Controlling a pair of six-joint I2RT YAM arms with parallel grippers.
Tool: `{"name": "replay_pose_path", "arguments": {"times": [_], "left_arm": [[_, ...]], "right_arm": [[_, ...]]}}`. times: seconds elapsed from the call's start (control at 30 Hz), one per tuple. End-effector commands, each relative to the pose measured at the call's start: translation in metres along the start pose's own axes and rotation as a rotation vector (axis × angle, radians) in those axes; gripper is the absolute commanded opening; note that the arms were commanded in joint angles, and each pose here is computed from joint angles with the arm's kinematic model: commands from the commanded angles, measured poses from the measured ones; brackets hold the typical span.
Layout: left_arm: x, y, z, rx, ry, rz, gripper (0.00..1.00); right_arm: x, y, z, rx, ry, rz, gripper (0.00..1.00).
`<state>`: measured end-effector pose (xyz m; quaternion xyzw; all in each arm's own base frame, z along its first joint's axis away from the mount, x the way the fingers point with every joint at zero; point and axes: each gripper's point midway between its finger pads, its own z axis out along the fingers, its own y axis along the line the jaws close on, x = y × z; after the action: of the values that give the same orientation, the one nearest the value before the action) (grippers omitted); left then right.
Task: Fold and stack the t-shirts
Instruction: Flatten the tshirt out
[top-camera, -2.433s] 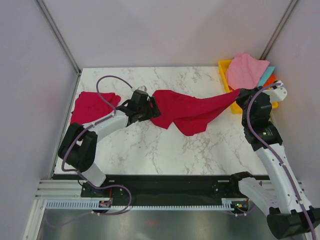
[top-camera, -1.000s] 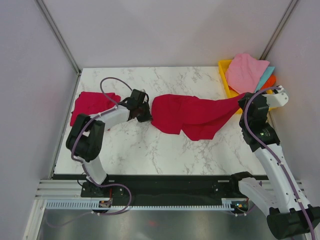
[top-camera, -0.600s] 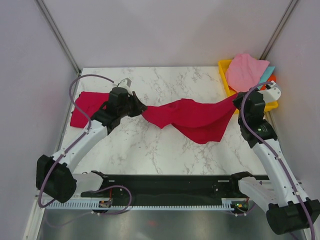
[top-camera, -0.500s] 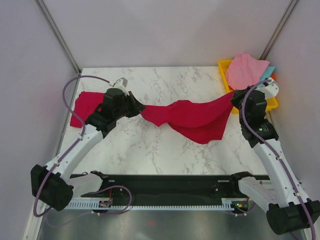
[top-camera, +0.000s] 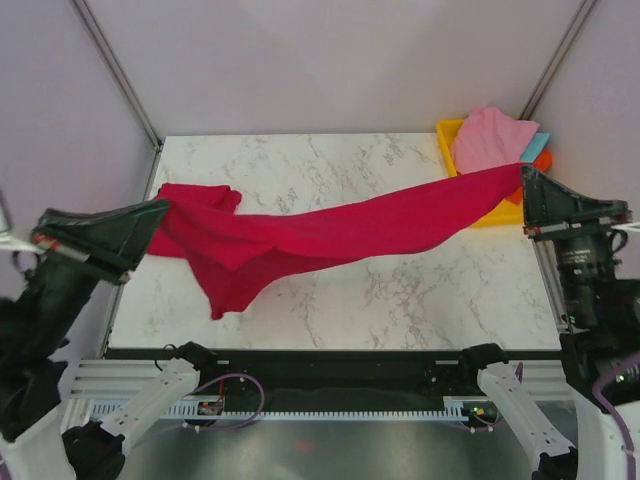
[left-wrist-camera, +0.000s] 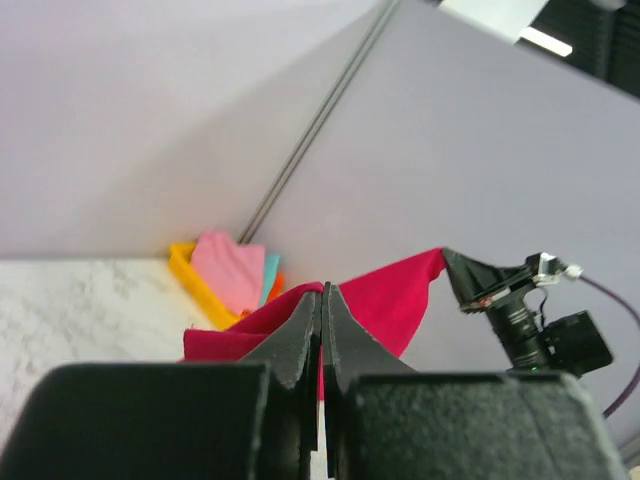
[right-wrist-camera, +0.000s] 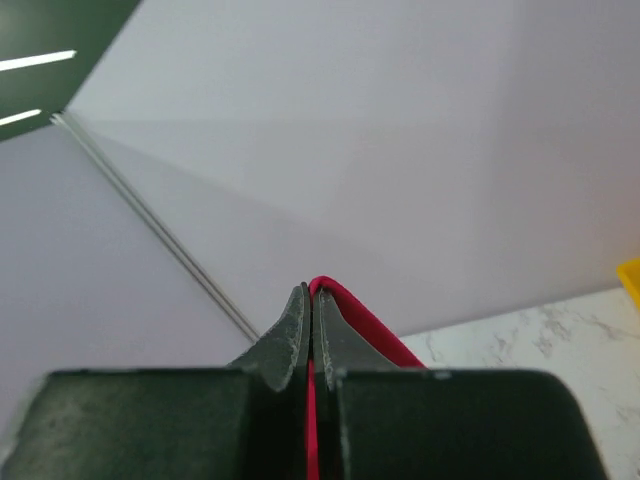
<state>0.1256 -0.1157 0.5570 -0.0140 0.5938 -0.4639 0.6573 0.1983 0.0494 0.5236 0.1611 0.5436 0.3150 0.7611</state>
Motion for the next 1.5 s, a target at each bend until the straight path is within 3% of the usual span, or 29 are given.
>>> {"name": "replay_pose_path", "arguments": {"times": [0.0,0.2,0.4,0.67,0.83,0.87,0.9,0.93,0.97,1.07,1.13,1.23,1.37,1.47], "left_arm": [[-0.008,-0.01,-0.022,-0.021,0.026,0.017,0.02],[-0.043,-0.023,-0.024,-0.058,-0.039,0.01,0.02],[-0.034,0.011,0.038,-0.187,0.013,0.006,0.02],[-0.011,0.112,0.151,-0.468,0.032,0.081,0.02],[0.019,0.22,0.226,-0.546,0.122,-0.098,0.02],[0.018,0.249,0.235,-0.575,0.121,-0.117,0.02],[0.009,0.255,0.247,-0.561,0.097,-0.12,0.02],[0.032,0.299,0.265,-0.615,0.145,-0.14,0.02],[0.038,0.316,0.273,-0.629,0.155,-0.137,0.02],[0.059,0.361,0.29,-0.646,0.196,-0.199,0.02],[0.051,0.356,0.298,-0.584,0.182,-0.231,0.02],[0.011,0.314,0.301,-0.485,0.111,-0.171,0.02],[-0.048,0.226,0.286,-0.312,0.009,-0.126,0.02],[-0.062,0.189,0.271,-0.243,-0.007,-0.128,0.02]], "right_arm": [[-0.037,0.034,-0.028,-0.088,-0.057,0.031,0.0],[-0.074,0.05,-0.045,-0.084,-0.132,0.033,0.0],[-0.037,-0.003,-0.003,0.117,-0.085,0.028,0.0],[0.075,-0.104,0.088,0.382,0.05,0.021,0.0],[0.135,-0.152,0.15,0.488,0.094,0.053,0.0],[0.165,-0.173,0.167,0.532,0.142,0.059,0.0],[0.162,-0.172,0.184,0.526,0.131,0.072,0.0],[0.17,-0.178,0.196,0.528,0.14,0.085,0.0],[0.202,-0.196,0.207,0.552,0.2,0.098,0.0],[0.231,-0.211,0.232,0.529,0.231,0.129,0.0],[0.232,-0.207,0.241,0.485,0.257,0.138,0.0],[0.202,-0.183,0.249,0.407,0.232,0.141,0.0],[0.126,-0.122,0.242,0.253,0.133,0.145,0.0],[0.083,-0.086,0.221,0.183,0.085,0.126,0.0]]}}
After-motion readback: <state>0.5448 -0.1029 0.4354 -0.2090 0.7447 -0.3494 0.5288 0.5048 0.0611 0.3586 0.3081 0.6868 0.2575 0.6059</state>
